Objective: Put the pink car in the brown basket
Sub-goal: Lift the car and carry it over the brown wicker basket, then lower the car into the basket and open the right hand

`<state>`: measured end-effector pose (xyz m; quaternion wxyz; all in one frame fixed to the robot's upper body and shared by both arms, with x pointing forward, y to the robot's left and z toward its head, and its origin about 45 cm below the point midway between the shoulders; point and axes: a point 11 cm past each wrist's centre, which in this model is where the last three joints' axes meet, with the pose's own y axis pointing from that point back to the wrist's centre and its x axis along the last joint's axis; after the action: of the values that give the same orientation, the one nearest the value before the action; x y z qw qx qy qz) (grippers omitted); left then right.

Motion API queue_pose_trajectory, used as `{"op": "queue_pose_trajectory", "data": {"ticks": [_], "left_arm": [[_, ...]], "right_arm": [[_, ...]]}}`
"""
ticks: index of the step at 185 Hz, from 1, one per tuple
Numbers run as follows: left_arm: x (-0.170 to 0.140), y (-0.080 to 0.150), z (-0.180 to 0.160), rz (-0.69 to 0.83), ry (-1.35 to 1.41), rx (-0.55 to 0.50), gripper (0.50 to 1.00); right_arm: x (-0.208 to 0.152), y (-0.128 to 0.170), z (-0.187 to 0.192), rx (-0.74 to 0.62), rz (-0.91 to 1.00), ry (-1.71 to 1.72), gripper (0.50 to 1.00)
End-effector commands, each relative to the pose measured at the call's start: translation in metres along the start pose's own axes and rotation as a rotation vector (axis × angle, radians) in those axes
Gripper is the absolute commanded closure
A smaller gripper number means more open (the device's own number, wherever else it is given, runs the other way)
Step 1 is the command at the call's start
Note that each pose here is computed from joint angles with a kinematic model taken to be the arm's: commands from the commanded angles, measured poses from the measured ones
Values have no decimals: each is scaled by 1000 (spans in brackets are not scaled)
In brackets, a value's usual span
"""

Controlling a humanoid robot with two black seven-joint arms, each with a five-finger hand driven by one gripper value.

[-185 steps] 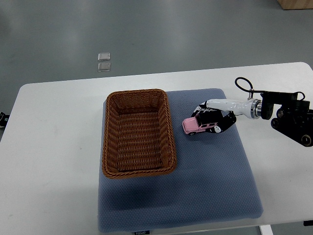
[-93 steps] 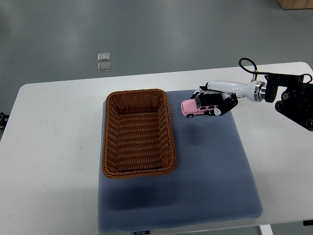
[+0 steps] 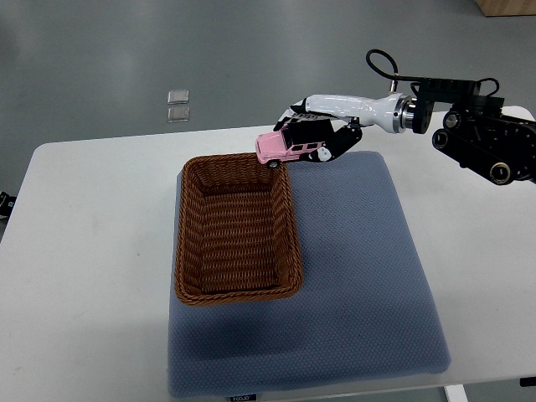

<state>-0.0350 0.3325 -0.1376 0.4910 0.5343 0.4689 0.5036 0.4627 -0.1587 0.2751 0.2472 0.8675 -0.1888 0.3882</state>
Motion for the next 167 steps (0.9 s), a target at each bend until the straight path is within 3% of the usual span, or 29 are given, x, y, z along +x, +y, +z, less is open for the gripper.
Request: {"op": "queue_pose_trajectory", "data": {"ticks": [1,64,128,167], "left_arm": [[0,0,0,0,0,0,500],[0,0,0,0,0,0,500],[0,0,0,0,0,0,500],[0,0,0,0,0,0,500]], "right_arm": [[-8,-22,-20,43,-34,12,969],[-48,-63,-47,86,-144,48,920],[-66,-74,-47,84,-163,26,891],[-87,-72,-33,50,-205,15,826]]}}
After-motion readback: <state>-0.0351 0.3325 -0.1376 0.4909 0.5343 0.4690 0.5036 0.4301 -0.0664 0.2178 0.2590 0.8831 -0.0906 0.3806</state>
